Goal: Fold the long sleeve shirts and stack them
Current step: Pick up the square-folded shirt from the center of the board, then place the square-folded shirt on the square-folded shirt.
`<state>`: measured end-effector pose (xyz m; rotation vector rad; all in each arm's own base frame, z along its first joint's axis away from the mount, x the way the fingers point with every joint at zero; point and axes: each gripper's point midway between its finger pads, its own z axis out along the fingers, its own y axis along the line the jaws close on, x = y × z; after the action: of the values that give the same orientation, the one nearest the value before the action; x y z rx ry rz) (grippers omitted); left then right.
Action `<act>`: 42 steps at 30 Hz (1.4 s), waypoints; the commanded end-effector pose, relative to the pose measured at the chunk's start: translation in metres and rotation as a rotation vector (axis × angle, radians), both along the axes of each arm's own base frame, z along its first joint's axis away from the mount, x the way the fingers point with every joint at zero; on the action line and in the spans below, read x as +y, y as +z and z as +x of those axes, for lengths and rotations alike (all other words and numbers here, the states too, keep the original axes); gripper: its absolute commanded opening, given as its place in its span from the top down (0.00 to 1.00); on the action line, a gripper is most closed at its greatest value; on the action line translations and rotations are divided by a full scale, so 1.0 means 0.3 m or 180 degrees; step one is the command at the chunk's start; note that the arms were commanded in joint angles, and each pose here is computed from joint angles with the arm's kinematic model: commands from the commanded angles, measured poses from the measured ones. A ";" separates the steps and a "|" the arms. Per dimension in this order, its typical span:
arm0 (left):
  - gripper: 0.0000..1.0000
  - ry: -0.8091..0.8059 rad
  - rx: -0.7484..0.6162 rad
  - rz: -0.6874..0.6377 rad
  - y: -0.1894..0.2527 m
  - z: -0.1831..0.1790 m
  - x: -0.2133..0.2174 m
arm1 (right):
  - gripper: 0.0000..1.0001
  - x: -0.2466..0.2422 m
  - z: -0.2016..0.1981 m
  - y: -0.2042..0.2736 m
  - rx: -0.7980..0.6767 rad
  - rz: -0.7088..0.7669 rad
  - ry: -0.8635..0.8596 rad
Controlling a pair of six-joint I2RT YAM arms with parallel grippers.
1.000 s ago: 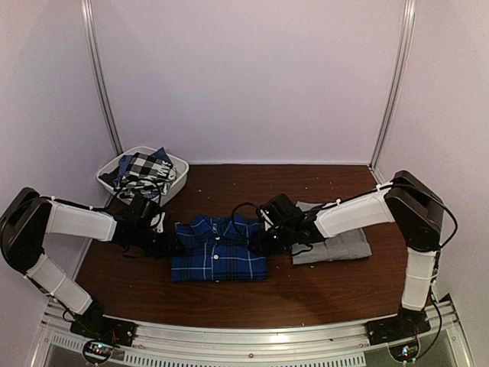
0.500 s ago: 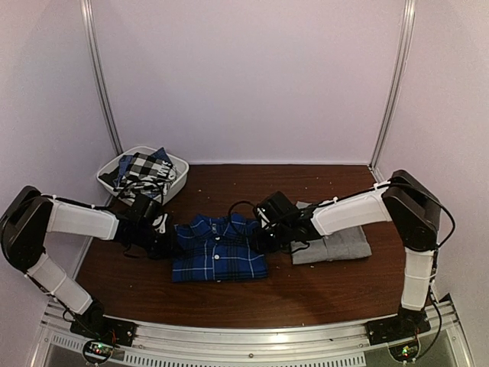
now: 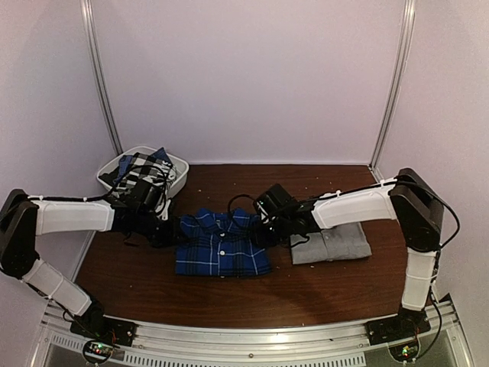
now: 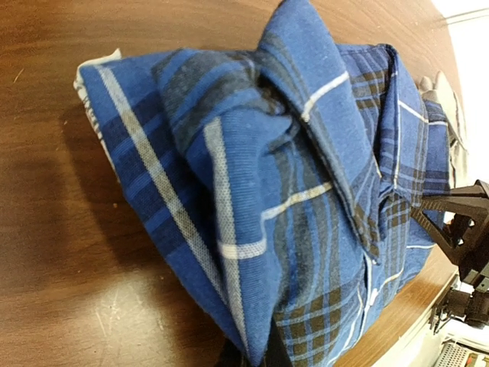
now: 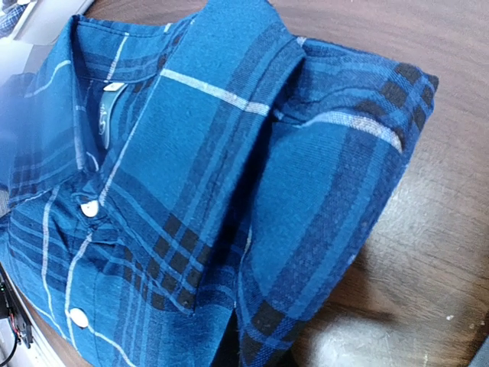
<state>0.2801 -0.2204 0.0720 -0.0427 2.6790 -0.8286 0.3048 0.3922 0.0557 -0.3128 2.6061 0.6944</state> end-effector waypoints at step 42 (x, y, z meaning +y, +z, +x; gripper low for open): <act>1.00 -0.0924 -0.0514 -0.1299 0.356 0.107 -1.130 | 1.00 -1.029 0.099 0.287 -0.0596 -0.0843 -0.1468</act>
<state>0.3139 -0.5304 0.1529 0.2880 2.4530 -1.2684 0.3320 0.1029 0.1412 0.1190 2.4735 0.1978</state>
